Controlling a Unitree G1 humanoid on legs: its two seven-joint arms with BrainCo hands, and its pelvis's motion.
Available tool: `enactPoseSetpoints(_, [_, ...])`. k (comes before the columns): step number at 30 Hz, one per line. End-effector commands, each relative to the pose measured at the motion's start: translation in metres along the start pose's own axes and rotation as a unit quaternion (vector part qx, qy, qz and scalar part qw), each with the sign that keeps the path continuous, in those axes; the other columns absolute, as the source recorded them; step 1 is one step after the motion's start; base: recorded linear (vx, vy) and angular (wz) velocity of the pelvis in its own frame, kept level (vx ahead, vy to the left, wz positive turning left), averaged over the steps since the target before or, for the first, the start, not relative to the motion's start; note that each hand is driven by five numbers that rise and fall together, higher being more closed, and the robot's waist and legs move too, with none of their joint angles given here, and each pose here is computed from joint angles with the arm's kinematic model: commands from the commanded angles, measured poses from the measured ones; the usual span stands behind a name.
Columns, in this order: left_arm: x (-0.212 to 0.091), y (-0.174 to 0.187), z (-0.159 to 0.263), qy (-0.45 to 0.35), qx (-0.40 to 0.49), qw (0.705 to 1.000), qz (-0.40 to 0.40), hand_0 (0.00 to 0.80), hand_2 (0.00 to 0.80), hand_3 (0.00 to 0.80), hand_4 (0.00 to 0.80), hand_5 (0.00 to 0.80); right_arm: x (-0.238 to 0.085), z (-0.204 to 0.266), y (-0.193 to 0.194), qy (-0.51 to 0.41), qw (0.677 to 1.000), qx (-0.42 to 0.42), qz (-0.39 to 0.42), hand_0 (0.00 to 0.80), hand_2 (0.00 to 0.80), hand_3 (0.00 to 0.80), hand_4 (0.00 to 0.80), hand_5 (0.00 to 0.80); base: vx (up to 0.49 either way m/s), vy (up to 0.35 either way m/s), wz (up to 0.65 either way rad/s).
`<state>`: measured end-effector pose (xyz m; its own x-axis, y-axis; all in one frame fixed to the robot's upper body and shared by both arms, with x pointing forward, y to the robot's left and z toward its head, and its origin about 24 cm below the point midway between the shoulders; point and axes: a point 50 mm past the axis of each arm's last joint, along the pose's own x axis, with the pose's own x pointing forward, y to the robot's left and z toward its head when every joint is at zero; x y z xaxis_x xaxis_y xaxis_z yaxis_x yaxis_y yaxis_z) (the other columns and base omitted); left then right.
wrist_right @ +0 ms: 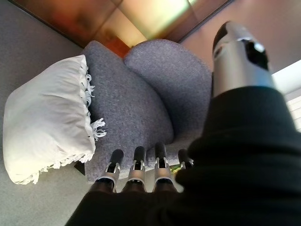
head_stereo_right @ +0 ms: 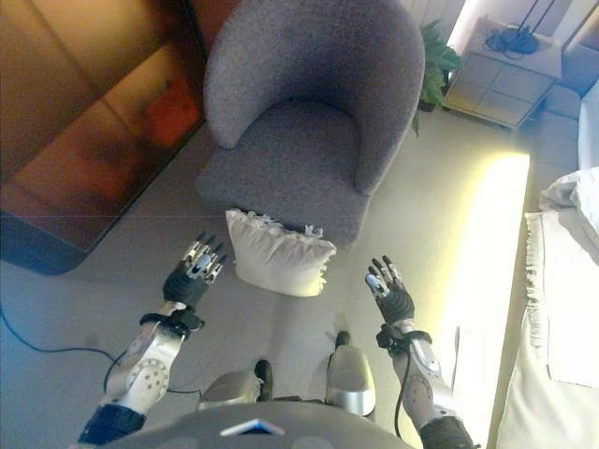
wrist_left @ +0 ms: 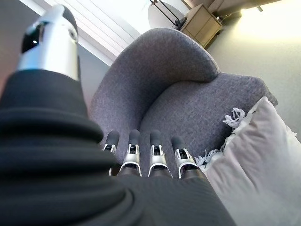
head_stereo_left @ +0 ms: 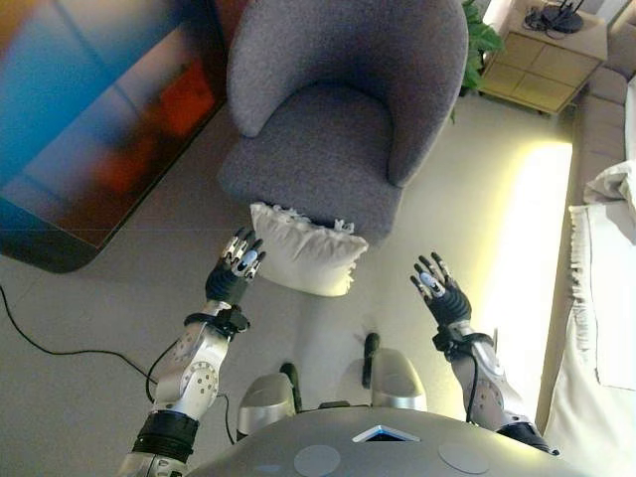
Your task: Pick up the cushion and take it to the sofa
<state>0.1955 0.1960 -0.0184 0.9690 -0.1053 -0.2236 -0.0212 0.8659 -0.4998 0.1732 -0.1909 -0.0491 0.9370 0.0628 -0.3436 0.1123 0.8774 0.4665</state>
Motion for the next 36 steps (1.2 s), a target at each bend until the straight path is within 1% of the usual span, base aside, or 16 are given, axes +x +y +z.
enactPoseSetpoints(1, [-0.004, 0.0, 0.024, -0.049, 0.024, 0.998, -0.012, 0.0, 0.0, 0.0, 0.0, 0.0, 0.008, 0.008, 0.018, -0.021, 0.999, 0.004, 0.038, 0.0, 0.0, 0.0, 0.0, 0.0, 0.304, -0.164, 0.05])
enactPoseSetpoints(6, [-0.006, 0.003, 0.025, -0.054, 0.014, 0.998, 0.003, 0.0, 0.0, 0.0, 0.0, 0.0, 0.006, 0.013, 0.014, -0.021, 0.999, -0.007, 0.045, 0.0, 0.0, 0.0, 0.0, 0.0, 0.262, -0.2, 0.04])
enactPoseSetpoints(9, [-0.005, 0.001, 0.025, -0.064, -0.009, 0.998, 0.005, 0.0, 0.0, 0.0, 0.0, 0.0, 0.007, 0.017, 0.008, -0.019, 0.998, -0.029, 0.051, 0.0, 0.0, 0.0, 0.0, 0.0, 0.206, -0.236, -0.08])
enactPoseSetpoints(13, [-0.002, -0.006, 0.02, -0.056, -0.013, 0.998, -0.007, 0.0, 0.0, 0.0, 0.0, 0.0, 0.006, 0.016, 0.0, -0.018, 0.998, -0.036, 0.045, 0.0, 0.0, 0.0, 0.0, 0.0, 0.192, -0.117, -0.22])
enactPoseSetpoints(19, [-0.001, -0.006, 0.02, -0.054, -0.011, 0.998, -0.018, 0.0, 0.0, 0.0, 0.0, 0.0, -0.003, 0.019, -0.004, -0.018, 0.998, -0.042, 0.045, 0.0, 0.0, 0.0, 0.0, 0.0, 0.213, 0.148, 0.1])
enactPoseSetpoints(23, [-0.007, -0.005, 0.017, -0.054, -0.014, 0.998, -0.015, 0.0, 0.0, 0.0, 0.0, 0.0, -0.009, 0.017, -0.009, -0.011, 0.998, -0.038, 0.052, 0.0, 0.0, 0.0, 0.0, 0.0, 0.32, 0.128, 0.07])
enactPoseSetpoints(28, [-0.016, 0.001, 0.01, -0.047, -0.024, 0.999, 0.003, 0.0, 0.0, 0.0, 0.0, 0.0, -0.009, 0.01, -0.006, 0.006, 0.997, -0.043, 0.065, 0.0, 0.0, 0.0, 0.0, 0.0, 0.374, 0.193, -0.33])
enactPoseSetpoints(32, [-0.018, 0.003, 0.014, -0.054, -0.022, 0.998, -0.002, 0.0, 0.0, 0.0, 0.0, 0.0, -0.001, 0.014, 0.005, -0.012, 0.996, -0.042, 0.077, 0.0, 0.0, 0.0, 0.0, 0.0, 0.311, 0.269, -0.35])
enactPoseSetpoints(35, [-0.015, 0.006, 0.023, -0.057, 0.003, 0.998, -0.012, 0.0, 0.0, 0.0, 0.0, 0.0, 0.003, 0.02, 0.011, -0.023, 0.997, -0.037, 0.069, 0.0, 0.0, 0.0, 0.0, 0.0, 0.286, 0.298, -0.31])
enactPoseSetpoints(36, [-0.014, 0.006, 0.028, -0.063, 0.016, 0.998, -0.026, 0.0, 0.0, 0.0, 0.0, 0.0, 0.001, 0.02, 0.012, -0.023, 0.997, -0.025, 0.072, 0.0, 0.0, 0.0, 0.0, 0.0, 0.321, 0.27, -0.17])
